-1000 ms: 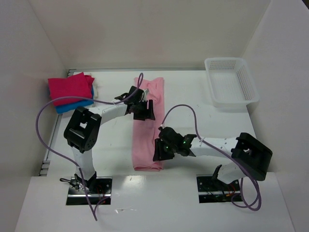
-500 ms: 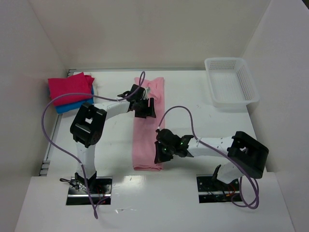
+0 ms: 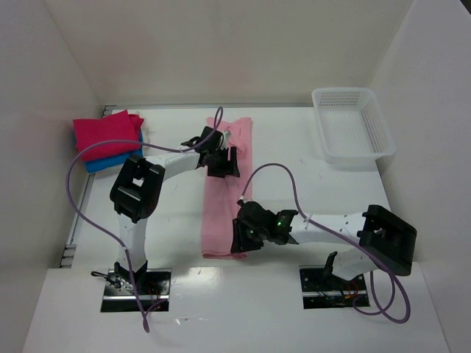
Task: Fold and stack the t-shirts
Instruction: Grab the bottom of the folded rectangular tshirt with both arms
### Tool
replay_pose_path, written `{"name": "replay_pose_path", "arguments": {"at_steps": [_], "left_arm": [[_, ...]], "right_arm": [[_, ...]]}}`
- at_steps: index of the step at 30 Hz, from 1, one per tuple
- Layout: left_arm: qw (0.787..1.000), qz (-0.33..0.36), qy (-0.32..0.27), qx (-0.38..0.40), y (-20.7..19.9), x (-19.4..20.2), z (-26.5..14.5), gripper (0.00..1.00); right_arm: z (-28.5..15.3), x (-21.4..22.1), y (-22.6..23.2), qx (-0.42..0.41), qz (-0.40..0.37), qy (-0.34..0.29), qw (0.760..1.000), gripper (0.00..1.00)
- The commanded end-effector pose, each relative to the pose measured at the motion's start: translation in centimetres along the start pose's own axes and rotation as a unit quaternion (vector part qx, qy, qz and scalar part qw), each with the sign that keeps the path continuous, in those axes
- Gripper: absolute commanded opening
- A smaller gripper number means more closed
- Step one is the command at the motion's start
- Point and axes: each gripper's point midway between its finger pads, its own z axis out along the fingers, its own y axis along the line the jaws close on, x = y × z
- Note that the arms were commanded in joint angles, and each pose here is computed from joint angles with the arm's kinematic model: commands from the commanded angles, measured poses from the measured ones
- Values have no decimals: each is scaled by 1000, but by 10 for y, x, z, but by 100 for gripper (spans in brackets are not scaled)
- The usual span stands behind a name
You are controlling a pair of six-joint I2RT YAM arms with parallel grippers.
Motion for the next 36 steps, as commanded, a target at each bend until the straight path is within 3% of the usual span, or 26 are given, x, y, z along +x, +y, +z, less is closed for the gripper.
{"name": "replay_pose_path", "arguments": {"at_steps": [1,4,11,14,18,26,31,36], "left_arm": [[1000,12,14,-18,8,5,1,77],[1000,24,-9,-11,-3,-15,-24,80],[992,12,-121,-13,0,-76,-115,90],[990,8,-138,-22,4,-79,-129,91],[993,6,-118,-17,11,-65,-124,91],[998,-10,-45,31,11,-14,-90,78],[999,-15,-18,37,16,6,-73,51],[998,-12,-16,53,10,-1,-69,49]], "right_arm": [[-22,-14,-8,35,16,-51,998,49],[-47,-33,-14,49,39,-89,994,56],[-144,-141,-31,23,79,-275,958,55],[-150,-184,-43,41,80,-294,952,55],[-134,-237,-44,85,40,-308,947,62],[-98,-340,-65,145,6,-328,933,68],[-83,-382,-74,180,-26,-338,924,68],[-68,-406,-71,184,-51,-338,922,68]]}}
